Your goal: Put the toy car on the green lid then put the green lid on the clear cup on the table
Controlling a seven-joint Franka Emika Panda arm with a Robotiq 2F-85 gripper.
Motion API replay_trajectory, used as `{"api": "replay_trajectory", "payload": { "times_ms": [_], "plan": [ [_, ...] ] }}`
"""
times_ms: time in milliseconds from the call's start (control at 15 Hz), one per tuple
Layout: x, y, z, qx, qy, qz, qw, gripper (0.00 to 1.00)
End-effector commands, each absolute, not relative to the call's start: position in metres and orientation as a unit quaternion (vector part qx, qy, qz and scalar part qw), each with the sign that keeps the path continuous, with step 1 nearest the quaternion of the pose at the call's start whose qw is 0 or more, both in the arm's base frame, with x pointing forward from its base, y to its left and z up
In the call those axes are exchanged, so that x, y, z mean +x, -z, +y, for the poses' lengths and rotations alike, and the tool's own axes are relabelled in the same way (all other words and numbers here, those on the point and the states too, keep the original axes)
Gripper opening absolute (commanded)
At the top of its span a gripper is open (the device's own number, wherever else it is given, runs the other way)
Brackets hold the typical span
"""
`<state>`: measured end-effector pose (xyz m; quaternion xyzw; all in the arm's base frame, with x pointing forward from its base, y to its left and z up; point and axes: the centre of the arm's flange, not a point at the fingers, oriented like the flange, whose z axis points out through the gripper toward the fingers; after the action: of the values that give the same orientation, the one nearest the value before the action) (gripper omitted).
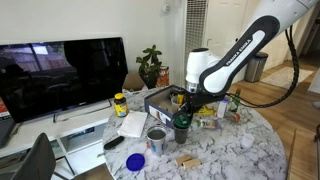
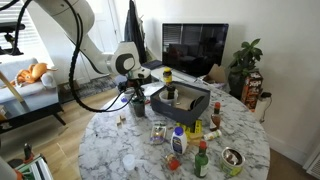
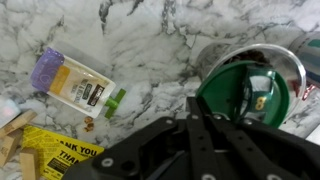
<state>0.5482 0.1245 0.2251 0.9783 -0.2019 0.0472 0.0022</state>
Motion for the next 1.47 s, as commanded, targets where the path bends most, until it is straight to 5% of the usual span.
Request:
{"api": "replay_trajectory", "payload": {
  "times_ms": [0, 600, 733, 1133, 1400],
  "plan": [
    [0.5483, -0.2211, 0.1279, 0.977, -0.054, -0.206, 0.008, 0.02],
    [0.5484, -0.2186, 0.1293, 0.978, -0.05, -0.205, 0.008, 0.06],
    [0.5482, -0.2188, 0.1293, 0.977, -0.05, -0.205, 0.008, 0.31],
    [0.5467, -0.2226, 0.1269, 0.977, -0.053, -0.208, 0.008, 0.69],
    [0.5444, -0.2236, 0.1212, 0.976, -0.048, -0.214, 0.012, 0.8]
  ]
}}
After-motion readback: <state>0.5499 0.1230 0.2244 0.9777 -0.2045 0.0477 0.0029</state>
